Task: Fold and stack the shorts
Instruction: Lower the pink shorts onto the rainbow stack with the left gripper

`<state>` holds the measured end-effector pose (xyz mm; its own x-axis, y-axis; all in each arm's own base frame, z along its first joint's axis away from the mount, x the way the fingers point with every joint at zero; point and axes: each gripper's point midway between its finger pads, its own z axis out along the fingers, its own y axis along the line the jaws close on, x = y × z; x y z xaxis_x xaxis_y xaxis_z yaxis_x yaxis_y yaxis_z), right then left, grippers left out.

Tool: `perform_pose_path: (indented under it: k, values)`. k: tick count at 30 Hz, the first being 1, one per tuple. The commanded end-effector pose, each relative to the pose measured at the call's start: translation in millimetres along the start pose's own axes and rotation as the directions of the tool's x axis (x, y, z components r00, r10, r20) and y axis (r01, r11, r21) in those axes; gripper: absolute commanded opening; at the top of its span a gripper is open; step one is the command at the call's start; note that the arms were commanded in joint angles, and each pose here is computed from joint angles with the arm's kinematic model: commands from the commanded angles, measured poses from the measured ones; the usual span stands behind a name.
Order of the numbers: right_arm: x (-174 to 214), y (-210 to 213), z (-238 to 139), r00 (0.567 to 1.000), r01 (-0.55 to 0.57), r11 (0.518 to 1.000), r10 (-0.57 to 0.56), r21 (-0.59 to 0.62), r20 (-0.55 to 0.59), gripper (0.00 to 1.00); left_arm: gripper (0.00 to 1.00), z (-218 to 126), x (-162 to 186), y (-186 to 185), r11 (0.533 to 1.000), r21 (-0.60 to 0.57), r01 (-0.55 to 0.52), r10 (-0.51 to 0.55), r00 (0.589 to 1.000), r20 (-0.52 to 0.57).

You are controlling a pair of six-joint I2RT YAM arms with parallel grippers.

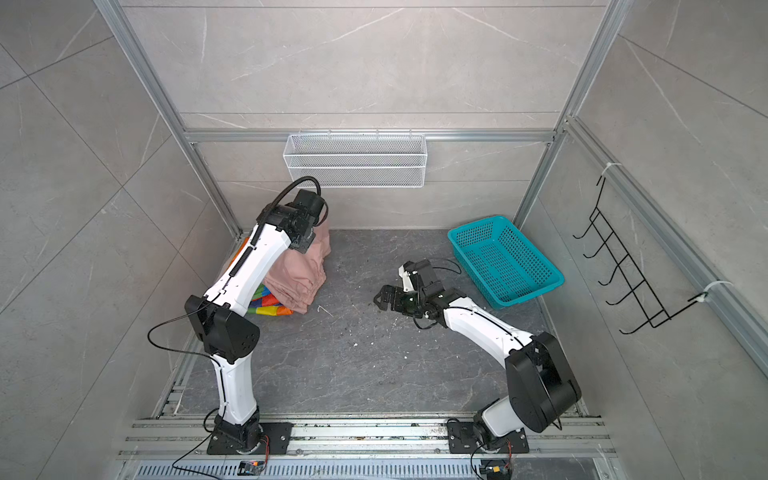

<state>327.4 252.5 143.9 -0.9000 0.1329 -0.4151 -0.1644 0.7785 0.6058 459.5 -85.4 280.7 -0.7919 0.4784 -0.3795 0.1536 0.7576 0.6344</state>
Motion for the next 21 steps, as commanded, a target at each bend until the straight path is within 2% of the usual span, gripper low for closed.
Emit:
perform_pose_path:
  k: [1, 6, 15, 21]
  values:
    - [-0.5, 4.5, -4.0, 1.0, -0.002, 1.0, 0.003, -0.009, 0.012, 0.99, 0.0, -34.7, -5.7, 47.1, 0.993, -0.116, 0.033, -0.025, 0.997, 0.076]
    - [-0.7, 5.2, -2.6, 1.0, -0.004, 1.0, 0.004, -0.013, 0.011, 0.99, 0.0, -52.1, -7.9, 53.3, 0.994, -0.077, 0.082, -0.072, 0.991, 0.117]
    - [0.1, 7.2, -0.5, 1.0, -0.009, 1.0, 0.009, -0.022, 0.005, 0.99, 0.0, -66.7, -11.9, 70.5, 0.993, -0.083, 0.089, -0.074, 0.982, 0.177]
    - [-1.0, 8.4, -0.4, 1.0, -0.009, 1.0, 0.009, -0.021, 0.004, 0.99, 0.0, -60.6, -7.7, 77.2, 0.994, -0.024, 0.111, -0.105, 0.977, 0.188]
